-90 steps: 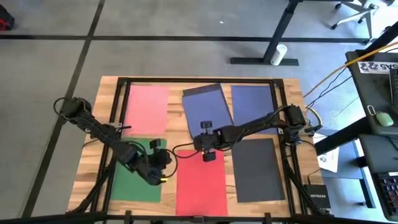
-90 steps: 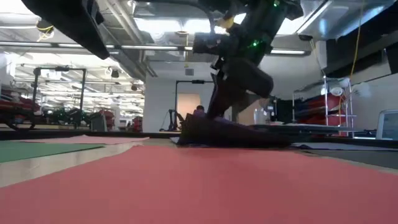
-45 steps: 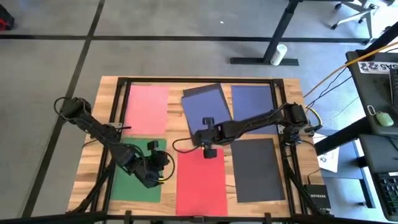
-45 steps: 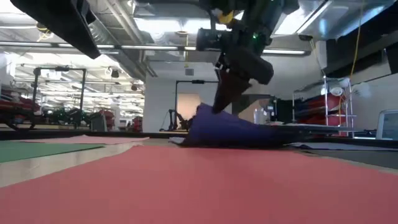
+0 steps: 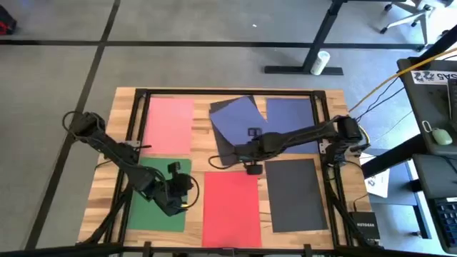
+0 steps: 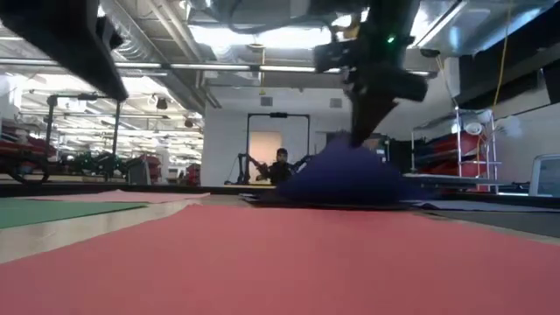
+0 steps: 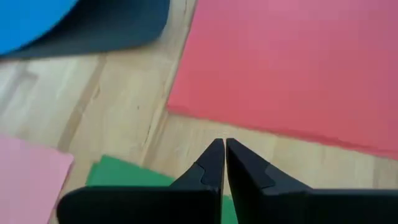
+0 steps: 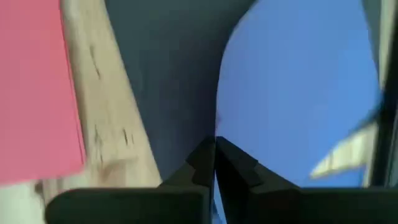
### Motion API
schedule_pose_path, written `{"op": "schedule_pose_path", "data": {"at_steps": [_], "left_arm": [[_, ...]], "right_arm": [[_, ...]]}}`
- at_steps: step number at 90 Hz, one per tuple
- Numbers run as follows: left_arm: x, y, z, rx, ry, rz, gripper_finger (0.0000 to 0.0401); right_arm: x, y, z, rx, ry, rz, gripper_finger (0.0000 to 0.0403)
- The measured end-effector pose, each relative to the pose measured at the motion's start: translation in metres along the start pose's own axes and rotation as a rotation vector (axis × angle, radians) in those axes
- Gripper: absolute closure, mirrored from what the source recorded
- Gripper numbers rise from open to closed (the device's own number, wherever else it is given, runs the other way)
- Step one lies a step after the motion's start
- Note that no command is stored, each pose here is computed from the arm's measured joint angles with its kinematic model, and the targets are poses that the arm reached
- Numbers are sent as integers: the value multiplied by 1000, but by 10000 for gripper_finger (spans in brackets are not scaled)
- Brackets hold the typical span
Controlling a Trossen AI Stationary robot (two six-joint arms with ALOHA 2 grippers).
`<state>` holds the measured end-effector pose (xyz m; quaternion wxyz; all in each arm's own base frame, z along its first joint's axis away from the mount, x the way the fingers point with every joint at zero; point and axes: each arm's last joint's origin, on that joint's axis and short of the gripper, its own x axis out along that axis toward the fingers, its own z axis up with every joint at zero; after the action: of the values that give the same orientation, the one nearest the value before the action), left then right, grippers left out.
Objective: Organize paper
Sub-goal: Stack the blue paper on top of the blue paper
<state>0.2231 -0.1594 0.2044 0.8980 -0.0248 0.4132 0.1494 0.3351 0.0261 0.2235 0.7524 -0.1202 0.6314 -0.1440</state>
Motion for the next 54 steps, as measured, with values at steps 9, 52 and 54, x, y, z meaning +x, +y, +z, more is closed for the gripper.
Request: {"op": "schedule_pose_path", "data": {"at_steps": [9,52,54], "left_arm": [[5,0,-6,-23,-8,-9,401],[3,-6,-15,-20,-53,-31,401],[2,-6,-15,-20,-57,-31,401]], "right_arm": [[-15,-12,-12,71,30,-46,403],[-72,-45,-77,410,227,-186,403],[-74,-46,-79,420,221,-175,403]]}}
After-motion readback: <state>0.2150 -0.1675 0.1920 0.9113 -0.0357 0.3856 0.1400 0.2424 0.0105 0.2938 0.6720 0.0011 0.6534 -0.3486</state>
